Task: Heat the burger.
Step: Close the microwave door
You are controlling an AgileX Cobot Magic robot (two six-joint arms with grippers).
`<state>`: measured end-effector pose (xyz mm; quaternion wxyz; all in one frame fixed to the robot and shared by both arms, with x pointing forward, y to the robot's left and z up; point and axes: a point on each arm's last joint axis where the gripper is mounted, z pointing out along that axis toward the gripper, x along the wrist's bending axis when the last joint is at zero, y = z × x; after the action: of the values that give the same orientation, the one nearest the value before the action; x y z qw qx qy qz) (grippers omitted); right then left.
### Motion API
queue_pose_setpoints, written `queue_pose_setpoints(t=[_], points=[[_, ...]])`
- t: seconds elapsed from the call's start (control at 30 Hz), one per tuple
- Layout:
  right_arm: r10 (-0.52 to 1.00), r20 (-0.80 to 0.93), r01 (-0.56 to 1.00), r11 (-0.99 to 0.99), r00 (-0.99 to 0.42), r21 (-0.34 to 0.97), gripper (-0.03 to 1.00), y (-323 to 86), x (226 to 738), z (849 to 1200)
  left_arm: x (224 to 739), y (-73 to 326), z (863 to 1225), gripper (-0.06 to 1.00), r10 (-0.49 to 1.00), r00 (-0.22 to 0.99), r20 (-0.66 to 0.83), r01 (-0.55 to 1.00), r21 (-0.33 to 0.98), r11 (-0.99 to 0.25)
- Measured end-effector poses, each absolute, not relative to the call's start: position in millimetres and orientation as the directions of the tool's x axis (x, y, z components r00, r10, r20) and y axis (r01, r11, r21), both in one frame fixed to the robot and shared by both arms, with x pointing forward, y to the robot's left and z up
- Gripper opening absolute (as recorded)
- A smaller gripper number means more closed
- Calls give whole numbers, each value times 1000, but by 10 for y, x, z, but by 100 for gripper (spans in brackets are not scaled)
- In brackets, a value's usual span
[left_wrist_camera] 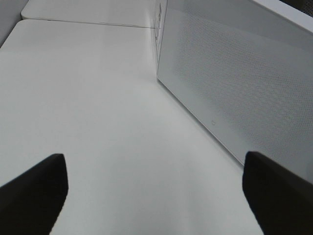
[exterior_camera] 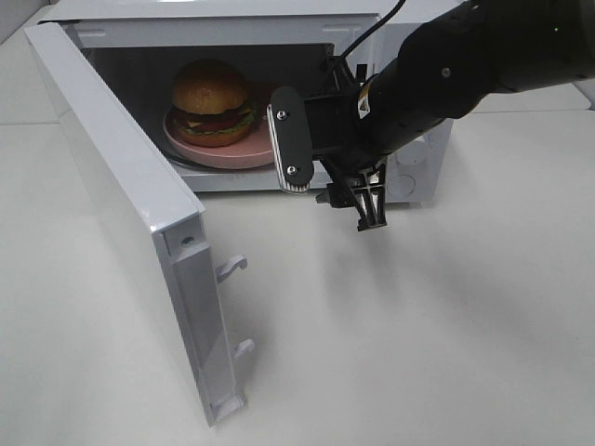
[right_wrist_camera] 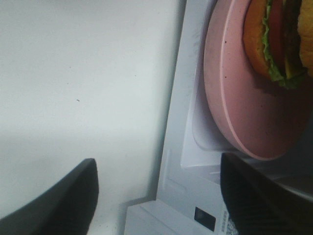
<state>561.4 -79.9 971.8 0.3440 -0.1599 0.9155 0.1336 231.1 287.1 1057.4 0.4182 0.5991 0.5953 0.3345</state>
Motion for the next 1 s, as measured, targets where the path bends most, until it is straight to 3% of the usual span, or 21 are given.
queue_pose_setpoints(t=[0.3,0.37,0.47,0.53,0.63,0.7,0.8,0.87,1.0], points=[[-63,-649,-277,932,-758,233,68,-902,5466,9813,2311,2871,10574,88,993,68,-97,433,899,58],[73,-612,-166,931,-787,324,68,-963,5379,9873,2311,2871,10574,88,993,68,-97,433,899,58],[110,-600,-135,928,-792,348,68,-979,5358,9894,2311,2871,10574,88,993,68,-97,433,899,58],[249,-539,-6,905,-805,426,70,-1036,5289,9982,2311,2871,10574,88,993,68,-97,433,899,58],[278,-524,24,898,-805,439,71,-1052,5270,10011,2311,2871,10574,88,993,68,-97,433,899,58],[407,-442,170,859,-799,483,78,-1120,5198,10100,2311,2871,10574,88,993,68,-97,433,899,58],[426,-426,198,853,-798,483,79,-1135,5182,10108,2311,2871,10574,88,993,68,-97,433,899,58],[511,-347,337,826,-787,451,81,-1217,5100,10120,2311,2871,10574,88,993,68,-97,433,899,58],[586,-293,444,787,-756,428,81,-1286,5024,10163,2311,2871,10574,88,993,68,-97,433,899,58]])
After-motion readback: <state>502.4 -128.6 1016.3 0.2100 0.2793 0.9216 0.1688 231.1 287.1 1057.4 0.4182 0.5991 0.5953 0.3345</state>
